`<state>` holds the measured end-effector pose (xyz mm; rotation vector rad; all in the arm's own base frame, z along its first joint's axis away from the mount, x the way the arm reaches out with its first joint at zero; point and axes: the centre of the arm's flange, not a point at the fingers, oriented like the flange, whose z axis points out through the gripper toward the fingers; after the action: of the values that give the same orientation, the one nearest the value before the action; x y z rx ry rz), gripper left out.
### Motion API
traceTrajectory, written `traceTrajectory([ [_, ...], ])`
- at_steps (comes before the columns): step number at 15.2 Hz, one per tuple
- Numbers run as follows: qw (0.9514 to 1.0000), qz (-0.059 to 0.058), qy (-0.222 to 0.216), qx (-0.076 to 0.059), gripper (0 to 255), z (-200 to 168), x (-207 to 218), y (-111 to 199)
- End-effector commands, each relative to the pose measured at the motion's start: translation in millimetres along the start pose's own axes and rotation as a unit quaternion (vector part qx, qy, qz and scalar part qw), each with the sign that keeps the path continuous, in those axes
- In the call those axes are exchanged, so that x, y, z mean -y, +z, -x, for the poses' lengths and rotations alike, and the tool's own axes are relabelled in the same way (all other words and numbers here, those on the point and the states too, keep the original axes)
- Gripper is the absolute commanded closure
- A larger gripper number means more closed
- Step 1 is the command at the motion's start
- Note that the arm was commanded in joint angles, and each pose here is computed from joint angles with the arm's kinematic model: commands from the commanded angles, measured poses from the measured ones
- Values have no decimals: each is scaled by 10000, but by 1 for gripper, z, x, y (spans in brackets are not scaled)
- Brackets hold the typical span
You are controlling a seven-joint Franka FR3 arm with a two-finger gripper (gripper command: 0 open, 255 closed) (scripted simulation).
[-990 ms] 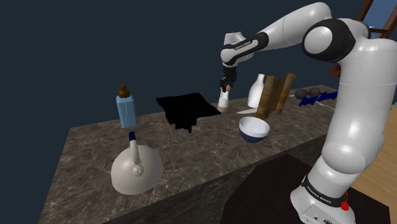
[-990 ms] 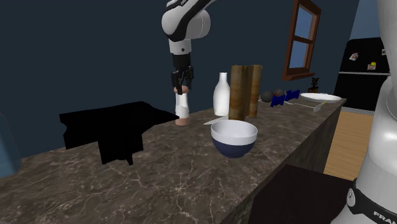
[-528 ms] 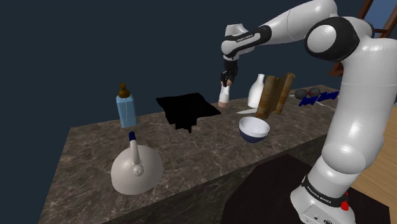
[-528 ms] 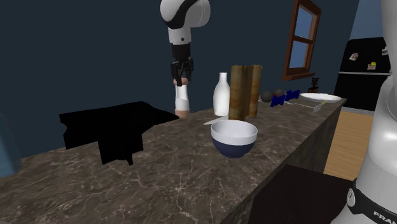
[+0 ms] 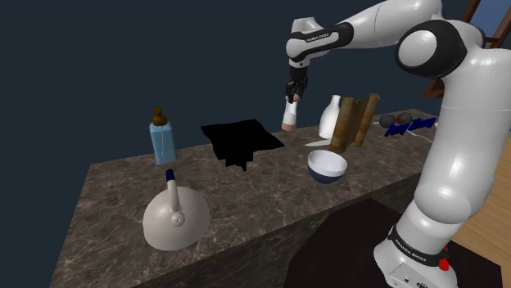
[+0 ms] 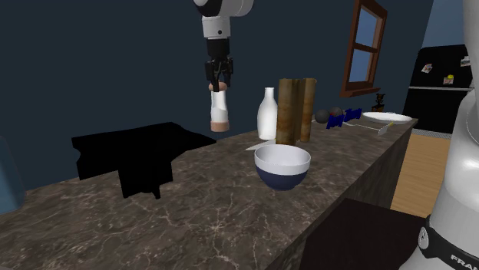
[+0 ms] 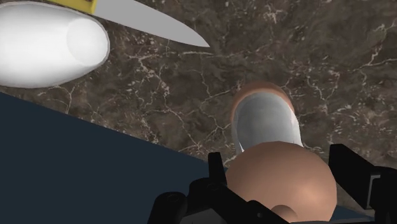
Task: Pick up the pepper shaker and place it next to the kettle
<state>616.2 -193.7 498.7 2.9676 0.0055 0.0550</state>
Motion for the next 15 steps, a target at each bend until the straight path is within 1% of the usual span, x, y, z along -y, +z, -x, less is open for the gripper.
traceTrajectory([
  [1,10000,0,0,1,255,0,-2,-10],
  [15,10000,0,0,1,255,-3,-15,-83],
])
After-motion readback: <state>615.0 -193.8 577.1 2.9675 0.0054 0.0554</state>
